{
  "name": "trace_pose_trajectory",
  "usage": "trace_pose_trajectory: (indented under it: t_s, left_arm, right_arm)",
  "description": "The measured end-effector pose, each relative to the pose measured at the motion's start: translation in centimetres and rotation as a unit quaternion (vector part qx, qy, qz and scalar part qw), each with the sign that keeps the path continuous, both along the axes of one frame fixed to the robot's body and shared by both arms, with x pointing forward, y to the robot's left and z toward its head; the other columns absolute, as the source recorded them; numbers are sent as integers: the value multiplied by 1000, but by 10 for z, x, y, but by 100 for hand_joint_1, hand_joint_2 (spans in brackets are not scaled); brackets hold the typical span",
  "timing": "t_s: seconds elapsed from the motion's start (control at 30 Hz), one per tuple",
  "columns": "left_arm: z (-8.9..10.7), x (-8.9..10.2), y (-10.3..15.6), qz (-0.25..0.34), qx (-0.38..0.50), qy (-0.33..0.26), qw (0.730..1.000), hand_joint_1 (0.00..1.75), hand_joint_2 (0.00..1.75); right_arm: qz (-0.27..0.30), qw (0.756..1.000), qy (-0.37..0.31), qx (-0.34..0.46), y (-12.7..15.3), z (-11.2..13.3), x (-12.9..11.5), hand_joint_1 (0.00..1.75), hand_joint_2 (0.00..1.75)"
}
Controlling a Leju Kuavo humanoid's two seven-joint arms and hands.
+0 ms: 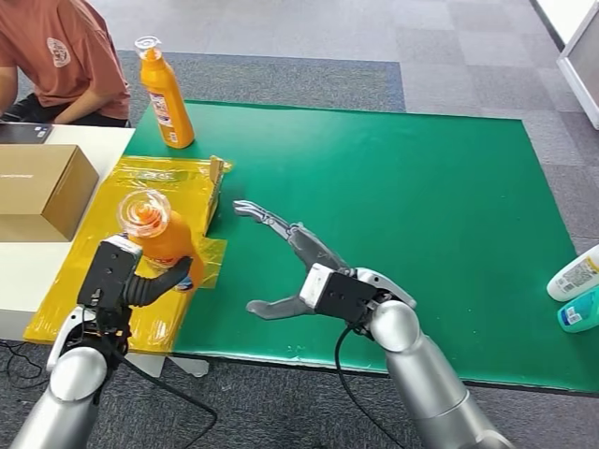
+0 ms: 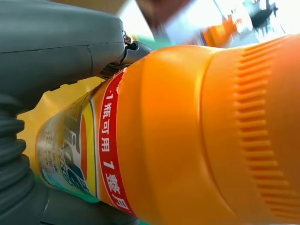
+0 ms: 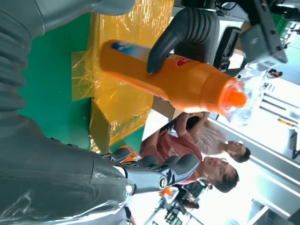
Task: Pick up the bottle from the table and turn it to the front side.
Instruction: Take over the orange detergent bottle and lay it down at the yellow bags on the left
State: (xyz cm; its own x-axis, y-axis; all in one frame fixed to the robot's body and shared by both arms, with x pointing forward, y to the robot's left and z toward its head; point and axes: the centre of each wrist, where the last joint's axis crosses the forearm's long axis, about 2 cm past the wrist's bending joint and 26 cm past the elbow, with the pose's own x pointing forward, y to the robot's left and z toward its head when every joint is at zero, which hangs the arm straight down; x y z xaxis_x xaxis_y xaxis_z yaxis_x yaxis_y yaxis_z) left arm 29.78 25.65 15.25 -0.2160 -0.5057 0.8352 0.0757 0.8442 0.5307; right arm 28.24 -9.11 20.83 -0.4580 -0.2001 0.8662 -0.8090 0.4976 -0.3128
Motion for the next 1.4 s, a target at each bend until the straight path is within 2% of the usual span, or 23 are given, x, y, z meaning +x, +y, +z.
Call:
trace_pose_trajectory:
  t_s: [0.13, 0.23, 0.73, 0.93, 1.1, 1.27, 1.4]
  left_arm:
    - [2, 6, 3, 68, 115, -15, 991, 175, 175]
    - [1, 9, 5, 83, 162, -10, 983, 175, 175]
    - [-7, 14, 8, 88, 181, 12, 979, 175, 175]
    - [-8, 15, 10, 101, 225, 8, 969, 175, 175]
    - [-10, 16, 11, 155, 333, -8, 930, 175, 175]
    - [-22, 18, 24, 232, 481, -52, 844, 175, 175]
    - [-36, 17, 33, 240, 510, -47, 825, 175, 175]
  right_arm:
    - [-5, 1000, -4, 0, 4, 10, 2, 0, 175]
    - [-5, 1000, -7, 2, 5, 13, 3, 0, 175]
    - [-5, 1000, -6, 5, 5, 14, 3, 0, 175]
    - [-4, 1000, -5, 7, 5, 14, 3, 0, 175]
    - [-3, 1000, -5, 10, 5, 14, 3, 0, 175]
    - [2, 1000, -5, 19, 5, 19, 6, 0, 175]
    - [3, 1000, -10, 23, 5, 24, 9, 0, 175]
